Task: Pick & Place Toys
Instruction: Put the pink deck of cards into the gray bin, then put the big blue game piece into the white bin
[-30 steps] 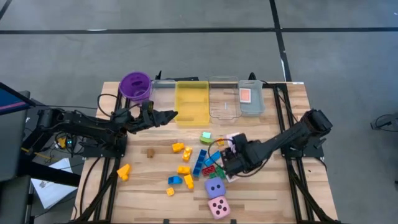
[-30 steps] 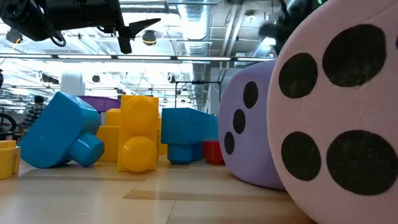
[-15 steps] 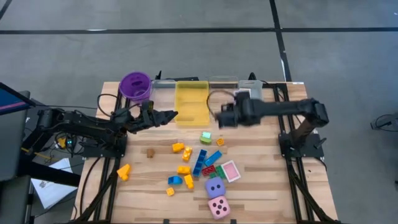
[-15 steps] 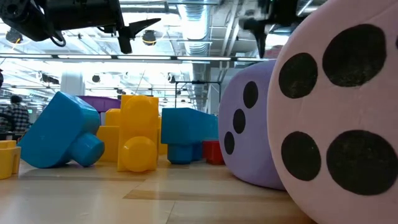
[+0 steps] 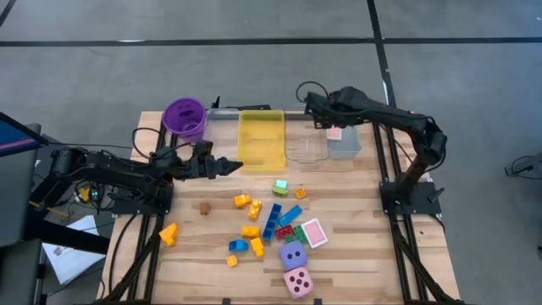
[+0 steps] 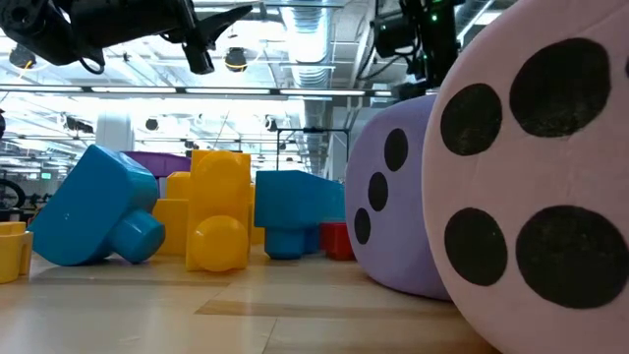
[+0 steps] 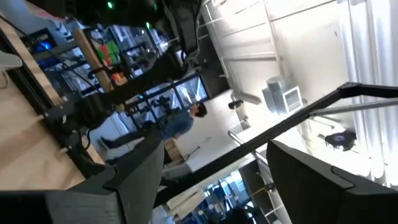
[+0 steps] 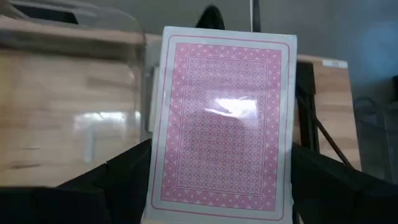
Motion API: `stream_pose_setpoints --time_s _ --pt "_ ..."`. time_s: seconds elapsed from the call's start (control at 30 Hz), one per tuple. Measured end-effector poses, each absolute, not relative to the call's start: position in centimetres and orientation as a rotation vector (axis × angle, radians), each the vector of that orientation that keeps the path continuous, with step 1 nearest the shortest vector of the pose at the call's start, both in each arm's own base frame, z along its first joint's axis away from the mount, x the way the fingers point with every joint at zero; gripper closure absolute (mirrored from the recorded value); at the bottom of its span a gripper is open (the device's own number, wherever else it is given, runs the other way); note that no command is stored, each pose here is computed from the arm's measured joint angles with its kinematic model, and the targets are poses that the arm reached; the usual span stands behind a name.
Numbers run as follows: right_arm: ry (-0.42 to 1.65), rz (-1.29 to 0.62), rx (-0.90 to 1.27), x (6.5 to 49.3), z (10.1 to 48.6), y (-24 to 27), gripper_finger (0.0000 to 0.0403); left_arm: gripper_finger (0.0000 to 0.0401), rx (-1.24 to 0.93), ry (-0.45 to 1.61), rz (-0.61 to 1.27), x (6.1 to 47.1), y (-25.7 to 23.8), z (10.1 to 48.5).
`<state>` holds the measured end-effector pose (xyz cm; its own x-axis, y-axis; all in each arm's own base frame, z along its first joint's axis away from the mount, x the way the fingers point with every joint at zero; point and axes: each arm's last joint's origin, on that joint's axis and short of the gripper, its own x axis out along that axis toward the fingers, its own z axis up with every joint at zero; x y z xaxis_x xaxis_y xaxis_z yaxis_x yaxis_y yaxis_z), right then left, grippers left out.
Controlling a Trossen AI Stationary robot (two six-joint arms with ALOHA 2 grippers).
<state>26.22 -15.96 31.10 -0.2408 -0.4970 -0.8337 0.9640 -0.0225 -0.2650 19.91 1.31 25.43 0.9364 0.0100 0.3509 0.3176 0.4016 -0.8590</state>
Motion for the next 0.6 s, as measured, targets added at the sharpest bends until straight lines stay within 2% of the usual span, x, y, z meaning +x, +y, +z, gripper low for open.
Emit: stream_pose_setpoints --time_s 0.13,0.43,0.6 --pt "1.051 -1.564 0.645 25.4 31.1 -17.3 0.0075 0.0123 -1.144 -0.316 -0.209 19.9 1.3 25.4" --pt "1.102 -1.532 0.640 25.0 31.0 -17.7 0.0010 0.0123 -1.091 -0.316 -0.197 19.9 1.3 25.4" --pt "1.130 -1.439 0.565 26.4 31.1 -15.7 0.0008 0.0123 -1.043 -0.327 -0.177 19.9 1.3 25.4"
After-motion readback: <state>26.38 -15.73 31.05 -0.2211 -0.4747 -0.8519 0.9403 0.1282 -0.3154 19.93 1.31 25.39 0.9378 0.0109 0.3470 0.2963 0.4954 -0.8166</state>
